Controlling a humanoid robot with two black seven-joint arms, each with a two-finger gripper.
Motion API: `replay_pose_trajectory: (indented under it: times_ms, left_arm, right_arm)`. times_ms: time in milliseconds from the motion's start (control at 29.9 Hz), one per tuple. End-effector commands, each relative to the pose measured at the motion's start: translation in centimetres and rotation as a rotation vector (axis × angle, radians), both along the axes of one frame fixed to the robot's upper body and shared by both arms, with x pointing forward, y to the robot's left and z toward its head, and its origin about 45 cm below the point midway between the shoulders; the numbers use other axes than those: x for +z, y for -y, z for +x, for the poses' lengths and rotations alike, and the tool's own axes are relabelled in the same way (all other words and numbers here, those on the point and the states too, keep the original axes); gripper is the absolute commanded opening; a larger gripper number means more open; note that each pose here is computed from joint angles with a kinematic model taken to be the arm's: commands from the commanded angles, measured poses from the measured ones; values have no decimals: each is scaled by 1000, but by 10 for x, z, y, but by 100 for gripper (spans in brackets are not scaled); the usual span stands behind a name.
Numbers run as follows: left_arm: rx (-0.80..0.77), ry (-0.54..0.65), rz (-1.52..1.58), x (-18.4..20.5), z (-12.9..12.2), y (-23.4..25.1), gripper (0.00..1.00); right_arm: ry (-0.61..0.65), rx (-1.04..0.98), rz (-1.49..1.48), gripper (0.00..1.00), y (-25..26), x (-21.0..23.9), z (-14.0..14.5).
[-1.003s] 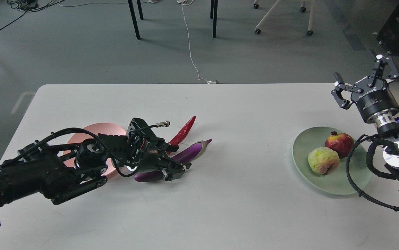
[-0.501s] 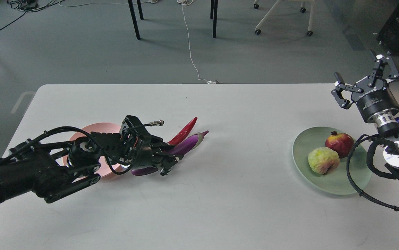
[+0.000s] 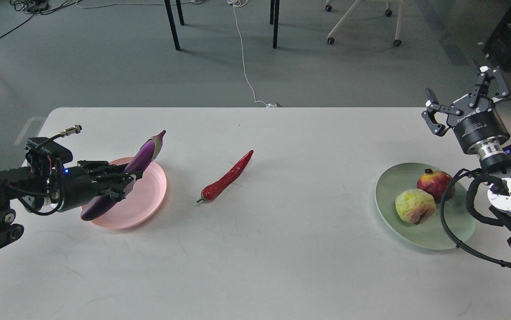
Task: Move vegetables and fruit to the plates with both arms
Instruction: 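Lower the eggplant onto the pink plate and release, then reach the left hand to the red chili pepper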
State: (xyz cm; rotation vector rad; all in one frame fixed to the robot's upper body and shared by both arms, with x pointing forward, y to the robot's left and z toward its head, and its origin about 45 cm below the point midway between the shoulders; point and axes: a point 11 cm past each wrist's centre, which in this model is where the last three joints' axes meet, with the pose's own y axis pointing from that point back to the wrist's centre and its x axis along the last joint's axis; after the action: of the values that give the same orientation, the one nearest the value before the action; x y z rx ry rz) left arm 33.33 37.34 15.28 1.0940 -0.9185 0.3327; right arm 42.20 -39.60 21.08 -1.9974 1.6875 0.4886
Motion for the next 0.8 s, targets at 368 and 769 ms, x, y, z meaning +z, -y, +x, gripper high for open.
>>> replay_pose_trajectory:
  times_ms: [368,769]
  left_arm:
    - [48,-21,20,-16,-2,-15,80]
    - [-142,103,-62,47,73,96,84]
  right_arm:
    - [2,-2,-8,99,3,2,0]
    - [-5,-1,-8,99,4,-1,-3]
